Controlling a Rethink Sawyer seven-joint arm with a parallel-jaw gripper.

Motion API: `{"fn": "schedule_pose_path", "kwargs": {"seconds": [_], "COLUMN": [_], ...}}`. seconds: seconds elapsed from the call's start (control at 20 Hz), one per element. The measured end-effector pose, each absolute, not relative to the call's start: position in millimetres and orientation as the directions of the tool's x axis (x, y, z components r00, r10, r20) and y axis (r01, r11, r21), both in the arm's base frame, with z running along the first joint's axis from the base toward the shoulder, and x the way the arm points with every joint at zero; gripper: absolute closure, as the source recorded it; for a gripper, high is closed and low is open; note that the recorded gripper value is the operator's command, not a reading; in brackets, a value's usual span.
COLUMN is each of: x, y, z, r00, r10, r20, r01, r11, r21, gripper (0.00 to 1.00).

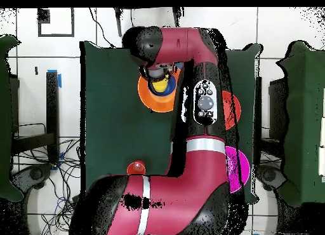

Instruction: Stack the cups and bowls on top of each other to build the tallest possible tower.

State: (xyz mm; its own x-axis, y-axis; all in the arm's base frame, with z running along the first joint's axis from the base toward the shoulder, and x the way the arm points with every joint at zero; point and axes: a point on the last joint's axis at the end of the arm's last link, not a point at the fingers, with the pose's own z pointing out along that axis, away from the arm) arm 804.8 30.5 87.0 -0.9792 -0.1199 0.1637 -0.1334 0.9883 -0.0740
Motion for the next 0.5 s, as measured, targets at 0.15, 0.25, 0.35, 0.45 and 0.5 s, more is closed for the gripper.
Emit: {"fn": "schedule_pose_path", "kwargs": {"seconds": [0.15,0.25,0.35,0.45,0.5], "x": [801.4,800.2,800.0,799.9,799.9], "y": [31.7,32.1,32.3,32.3,32.4], "z": [81.5,79.6,79.0,78.5,78.5], "r00": [-0.978,-0.977,-0.977,-0.977,-0.977], "r10": [-0.123,-0.123,-0.123,-0.123,-0.124], "r20": [0.169,0.173,0.174,0.174,0.174], "r01": [-0.136,-0.137,-0.137,-0.137,-0.137], "r11": [0.988,0.988,0.988,0.988,0.988], "r21": [-0.071,-0.069,-0.069,-0.069,-0.069], "gripper": [1.0,1.0,1.0,1.0,1.0]}}
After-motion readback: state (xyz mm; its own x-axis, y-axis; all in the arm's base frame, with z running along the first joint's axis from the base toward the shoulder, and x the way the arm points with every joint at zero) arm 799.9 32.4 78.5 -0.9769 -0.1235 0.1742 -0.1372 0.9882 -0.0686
